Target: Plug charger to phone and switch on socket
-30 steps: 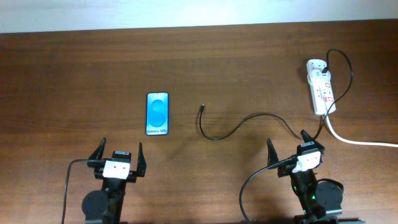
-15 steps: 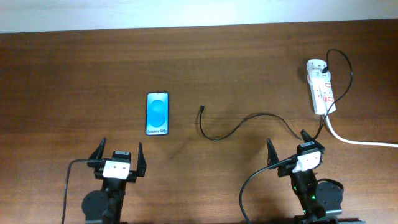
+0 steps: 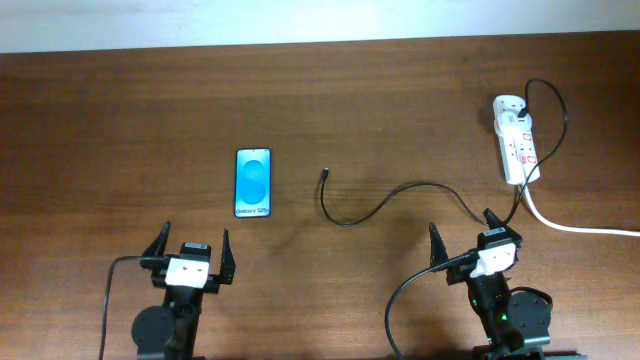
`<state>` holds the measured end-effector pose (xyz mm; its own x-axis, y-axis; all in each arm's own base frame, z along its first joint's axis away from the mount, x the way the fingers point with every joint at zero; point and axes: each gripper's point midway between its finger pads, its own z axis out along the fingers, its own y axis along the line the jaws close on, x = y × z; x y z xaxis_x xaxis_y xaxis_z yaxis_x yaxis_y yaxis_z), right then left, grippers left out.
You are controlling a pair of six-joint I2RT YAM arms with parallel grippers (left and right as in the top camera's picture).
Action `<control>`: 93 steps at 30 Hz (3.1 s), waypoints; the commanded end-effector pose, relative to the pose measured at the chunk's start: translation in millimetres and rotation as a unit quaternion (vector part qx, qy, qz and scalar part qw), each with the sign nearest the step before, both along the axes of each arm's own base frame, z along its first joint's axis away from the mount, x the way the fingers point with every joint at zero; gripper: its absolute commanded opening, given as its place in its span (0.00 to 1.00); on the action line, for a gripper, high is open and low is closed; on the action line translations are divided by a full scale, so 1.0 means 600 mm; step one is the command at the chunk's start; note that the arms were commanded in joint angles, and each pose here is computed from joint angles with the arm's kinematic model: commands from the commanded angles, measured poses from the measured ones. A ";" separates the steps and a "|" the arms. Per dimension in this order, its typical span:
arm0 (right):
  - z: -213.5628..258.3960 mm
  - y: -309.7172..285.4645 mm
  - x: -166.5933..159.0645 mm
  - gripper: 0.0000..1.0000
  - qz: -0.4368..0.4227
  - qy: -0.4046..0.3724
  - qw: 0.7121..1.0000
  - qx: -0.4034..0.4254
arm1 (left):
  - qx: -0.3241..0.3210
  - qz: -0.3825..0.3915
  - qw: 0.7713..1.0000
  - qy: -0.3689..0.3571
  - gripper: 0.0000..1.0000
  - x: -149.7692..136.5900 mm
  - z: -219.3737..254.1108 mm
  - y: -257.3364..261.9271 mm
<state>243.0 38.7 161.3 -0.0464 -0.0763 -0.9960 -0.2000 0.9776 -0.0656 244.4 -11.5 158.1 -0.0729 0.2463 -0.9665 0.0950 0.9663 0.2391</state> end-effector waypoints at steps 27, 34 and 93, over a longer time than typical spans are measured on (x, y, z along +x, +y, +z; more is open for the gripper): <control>-0.002 0.006 -0.002 0.98 0.010 0.001 1.000 0.005 | 0.006 0.026 1.000 -0.005 0.99 0.001 0.002 0.016; -0.002 0.006 -0.002 0.98 0.010 0.001 1.000 0.005 | 0.003 0.052 0.998 -0.039 0.99 0.002 0.030 0.031; -0.002 0.006 -0.002 0.98 0.010 0.001 1.000 0.005 | -0.072 0.112 0.768 0.627 0.99 0.312 -0.203 -0.113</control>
